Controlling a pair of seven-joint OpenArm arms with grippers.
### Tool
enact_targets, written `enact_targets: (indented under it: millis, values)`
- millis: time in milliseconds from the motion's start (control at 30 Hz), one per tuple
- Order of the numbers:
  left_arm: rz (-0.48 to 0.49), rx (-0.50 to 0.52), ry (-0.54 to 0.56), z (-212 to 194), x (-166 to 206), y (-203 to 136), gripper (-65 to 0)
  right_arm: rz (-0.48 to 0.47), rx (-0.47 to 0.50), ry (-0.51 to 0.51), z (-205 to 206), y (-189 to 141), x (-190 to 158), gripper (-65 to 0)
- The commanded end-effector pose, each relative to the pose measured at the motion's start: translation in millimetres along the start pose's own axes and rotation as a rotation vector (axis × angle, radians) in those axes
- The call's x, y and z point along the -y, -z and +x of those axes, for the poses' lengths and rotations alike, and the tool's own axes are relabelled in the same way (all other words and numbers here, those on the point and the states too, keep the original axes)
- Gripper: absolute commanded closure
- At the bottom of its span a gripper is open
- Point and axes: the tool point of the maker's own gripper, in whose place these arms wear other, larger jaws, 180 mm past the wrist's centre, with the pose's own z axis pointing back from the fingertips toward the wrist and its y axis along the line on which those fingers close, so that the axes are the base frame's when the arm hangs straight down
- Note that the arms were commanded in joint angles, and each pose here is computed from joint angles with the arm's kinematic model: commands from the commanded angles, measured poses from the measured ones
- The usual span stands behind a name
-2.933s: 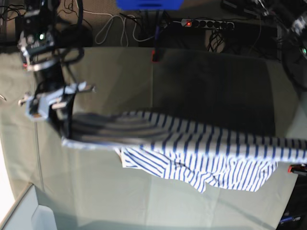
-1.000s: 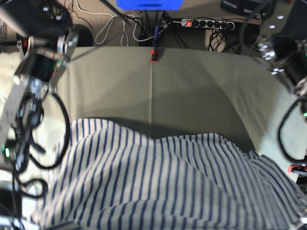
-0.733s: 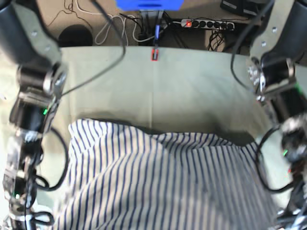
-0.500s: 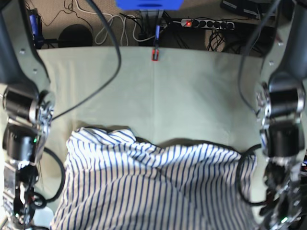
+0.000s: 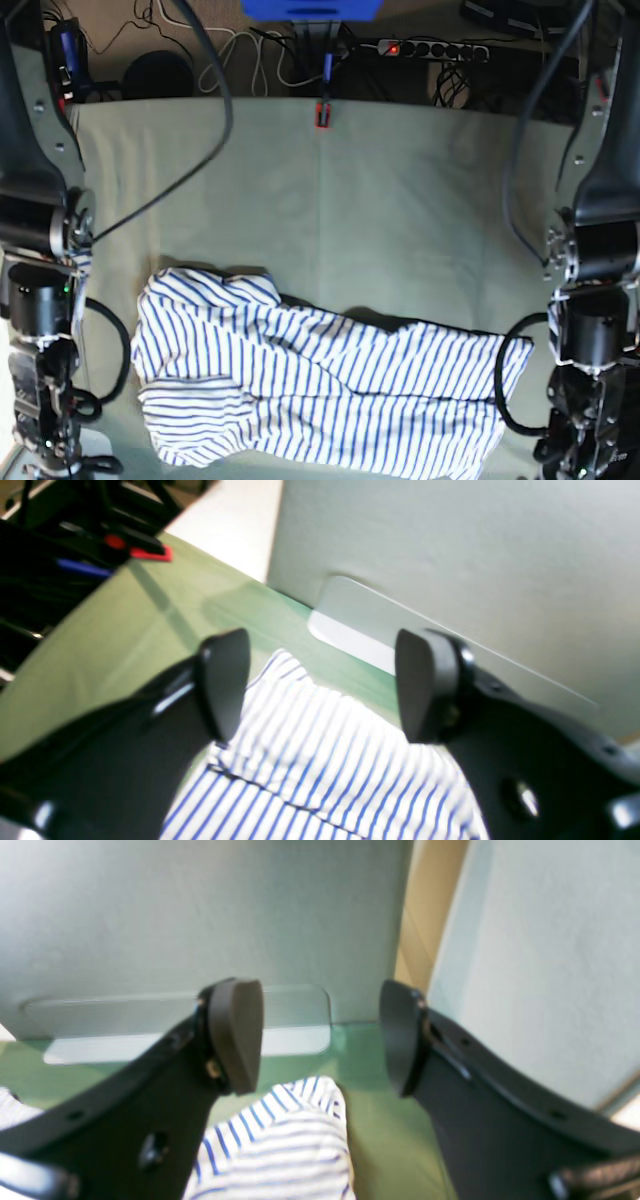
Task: Layout the t-shirt on the table in an organized manner, then fold the t-shirt properly
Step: 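Release and regrasp the shirt edge with both grippers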
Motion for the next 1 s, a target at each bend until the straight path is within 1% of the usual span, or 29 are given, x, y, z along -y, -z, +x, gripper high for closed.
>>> enact_targets:
  millis: [0,67,133,200,233,333,367,533,633,733,800,900,967]
  values:
    - [-0.027,0.082,-0.003,35.4,12.1,-0.7,-47.4,-0.008,0.073,0.005,28.0,1.4,4.2,-37.7]
    - [-0.009,0.044,0.003,9.8,0.8,-2.4,-50.4,-0.012,0.032,0.000,6.2,-3.0,7.1,-37.7]
    - [0.003,0.035,0.022,-3.8,-11.1,-9.0,-51.7,-0.015,-0.005,-0.005,-15.7,-8.4,9.4,-37.9]
    - [0.044,0.000,0.059,-35.3,-44.8,-22.0,-51.9,-0.018,-0.053,-0.011,-46.1,-18.3,12.5,-37.9]
    - [0.054,-0.026,0.070,-56.2,-54.1,-28.5,-51.9,-0.018,-0.073,-0.020,-61.4,-26.3,14.5,-37.9]
    - [0.078,-0.102,0.089,-103.8,-75.1,-43.3,-52.0,-0.015,-0.111,-0.050,-97.4,-51.9,18.7,-37.9]
    - [0.084,-0.112,0.093,-115.3,-80.6,-47.5,-52.0,-0.009,-0.123,-0.056,-107.2,-60.0,17.1,-37.9]
    - [0.121,-0.096,0.122,-150.8,-105.4,-64.0,-52.0,0.018,-0.147,-0.093,-140.4,-104.8,12.5,-37.8]
    - [0.183,-0.157,0.110,-182.6,-129.8,-67.4,-52.0,0.043,-0.173,-0.097,-163.3,-135.9,1.8,-37.8]
    - [0.232,-0.182,0.097,-197.8,-145.3,-67.0,-52.0,0.056,-0.201,-0.114,-180.6,-165.7,0.5,-37.8]
    - [0.261,-0.191,0.089,-203.5,-152.9,-65.8,-52.0,0.038,-0.224,-0.107,-191.7,-182.8,7.5,-37.8]
    - [0.257,-0.164,0.076,-199.7,-141.4,-57.3,-52.0,0.019,-0.259,-0.085,-209.1,-206.9,10.2,-37.8]
    - [0.257,-0.157,0.076,-197.8,-141.2,-56.5,-52.0,-0.002,-0.281,-0.066,-219.0,-219.1,14.6,-37.8]
